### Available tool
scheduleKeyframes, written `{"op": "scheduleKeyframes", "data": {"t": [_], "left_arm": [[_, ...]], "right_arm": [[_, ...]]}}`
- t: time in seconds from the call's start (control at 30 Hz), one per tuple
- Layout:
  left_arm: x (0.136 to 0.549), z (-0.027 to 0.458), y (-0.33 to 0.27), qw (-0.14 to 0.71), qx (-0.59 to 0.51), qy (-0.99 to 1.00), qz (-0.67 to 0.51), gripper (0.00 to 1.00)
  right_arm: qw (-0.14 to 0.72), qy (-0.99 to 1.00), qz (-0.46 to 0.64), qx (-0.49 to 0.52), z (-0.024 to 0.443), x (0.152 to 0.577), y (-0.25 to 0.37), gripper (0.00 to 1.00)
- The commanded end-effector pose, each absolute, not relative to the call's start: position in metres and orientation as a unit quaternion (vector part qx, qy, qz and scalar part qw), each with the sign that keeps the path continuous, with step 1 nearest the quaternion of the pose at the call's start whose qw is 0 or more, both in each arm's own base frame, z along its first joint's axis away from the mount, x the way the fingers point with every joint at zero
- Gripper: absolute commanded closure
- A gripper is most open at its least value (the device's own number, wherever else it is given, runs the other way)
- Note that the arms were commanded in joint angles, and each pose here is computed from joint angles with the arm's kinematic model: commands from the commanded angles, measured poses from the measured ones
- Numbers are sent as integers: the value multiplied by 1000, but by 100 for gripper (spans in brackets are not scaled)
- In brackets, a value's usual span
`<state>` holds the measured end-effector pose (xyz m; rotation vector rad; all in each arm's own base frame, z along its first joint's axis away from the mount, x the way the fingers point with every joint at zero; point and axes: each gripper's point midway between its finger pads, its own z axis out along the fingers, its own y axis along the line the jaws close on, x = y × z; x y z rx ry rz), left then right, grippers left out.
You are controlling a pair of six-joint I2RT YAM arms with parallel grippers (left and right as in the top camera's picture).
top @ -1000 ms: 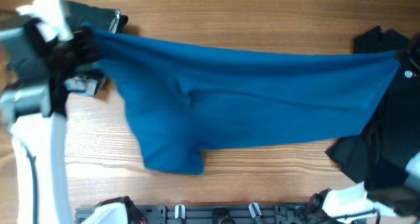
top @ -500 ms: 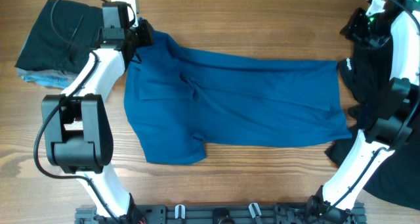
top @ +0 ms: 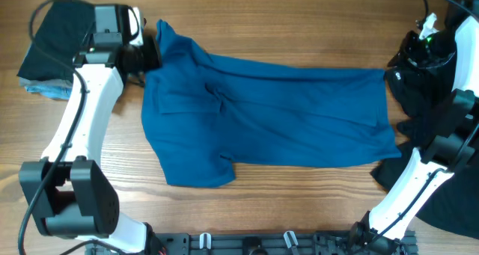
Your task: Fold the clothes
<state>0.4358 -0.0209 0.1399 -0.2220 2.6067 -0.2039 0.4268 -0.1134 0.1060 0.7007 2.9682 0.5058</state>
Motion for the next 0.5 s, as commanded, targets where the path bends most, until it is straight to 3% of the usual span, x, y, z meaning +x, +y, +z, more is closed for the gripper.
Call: {"op": "scheduleKeyframes", "data": {"t": [0.0,0.1,0.23,0.27,0.4,0.47], "left_arm": [[410,82,-29,172,-77,980,-68,94],[395,33,-34,126,-97,984,-79,91],[382,-3,-36,91,-110,986,-84,77],[380,-11,-35,85,-110,987,-81,78],[360,-33,-26,35,-121,990,-59,96],[337,-41,-3,-4,-162,987,-5,96]], "right_arm": [[37,962,164,215,117,427,-112,75],[30,962,168,212,117,423,-110,75],[42,961,186,201,133,420,-105,75],[56,961,183,201,147,418,-105,75],[100,960,173,199,198,402,-100,71],[100,957,148,229,212,390,-104,66]]}}
